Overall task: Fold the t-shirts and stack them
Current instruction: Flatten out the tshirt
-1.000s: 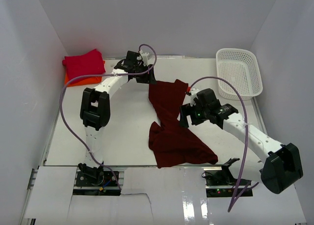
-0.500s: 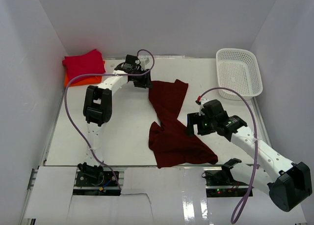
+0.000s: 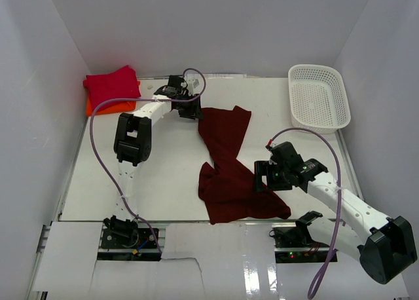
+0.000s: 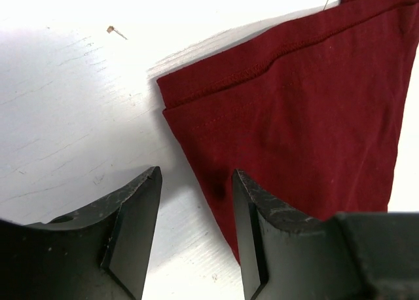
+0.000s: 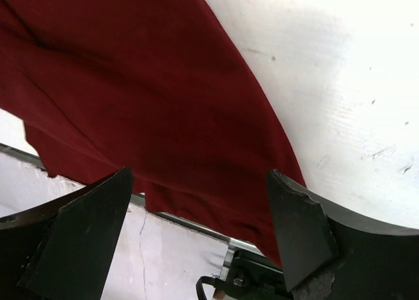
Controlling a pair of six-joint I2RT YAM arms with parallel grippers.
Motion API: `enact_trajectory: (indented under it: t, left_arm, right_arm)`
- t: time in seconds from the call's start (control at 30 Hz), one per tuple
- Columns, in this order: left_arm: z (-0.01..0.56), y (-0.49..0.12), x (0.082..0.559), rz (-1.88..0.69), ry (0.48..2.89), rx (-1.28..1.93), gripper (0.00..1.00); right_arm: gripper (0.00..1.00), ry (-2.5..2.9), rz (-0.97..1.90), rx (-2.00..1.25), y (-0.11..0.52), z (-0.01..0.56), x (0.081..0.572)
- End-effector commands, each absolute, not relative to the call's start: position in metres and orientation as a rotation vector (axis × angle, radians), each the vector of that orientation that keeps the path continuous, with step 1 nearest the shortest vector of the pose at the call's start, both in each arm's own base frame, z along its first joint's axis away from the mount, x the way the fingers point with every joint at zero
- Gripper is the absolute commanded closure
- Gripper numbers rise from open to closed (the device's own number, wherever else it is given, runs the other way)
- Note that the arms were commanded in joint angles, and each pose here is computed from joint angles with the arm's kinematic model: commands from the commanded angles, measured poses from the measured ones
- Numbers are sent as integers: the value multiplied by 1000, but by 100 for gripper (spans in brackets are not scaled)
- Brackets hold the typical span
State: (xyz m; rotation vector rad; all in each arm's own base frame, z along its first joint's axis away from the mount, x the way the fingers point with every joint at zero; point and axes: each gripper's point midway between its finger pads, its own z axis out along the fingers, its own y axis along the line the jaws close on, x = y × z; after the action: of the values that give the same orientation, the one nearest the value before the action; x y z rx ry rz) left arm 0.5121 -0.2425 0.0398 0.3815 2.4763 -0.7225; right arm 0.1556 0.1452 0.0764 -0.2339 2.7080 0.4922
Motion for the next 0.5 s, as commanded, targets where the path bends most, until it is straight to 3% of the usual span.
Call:
enact_trajectory:
  t: [0.0, 0.4, 0.47]
  left_arm:
    - [52, -248, 522, -747, 2427, 392, 43]
    - [55, -265, 520, -892, 2409, 371, 49]
    - [56, -268, 520, -910, 2401, 371, 49]
  right_arm:
    - [12, 2760, 492, -182, 142, 68, 145]
    - [18, 2859, 551, -128, 142, 45, 120]
    - [24, 2862, 551, -126, 142, 43, 118]
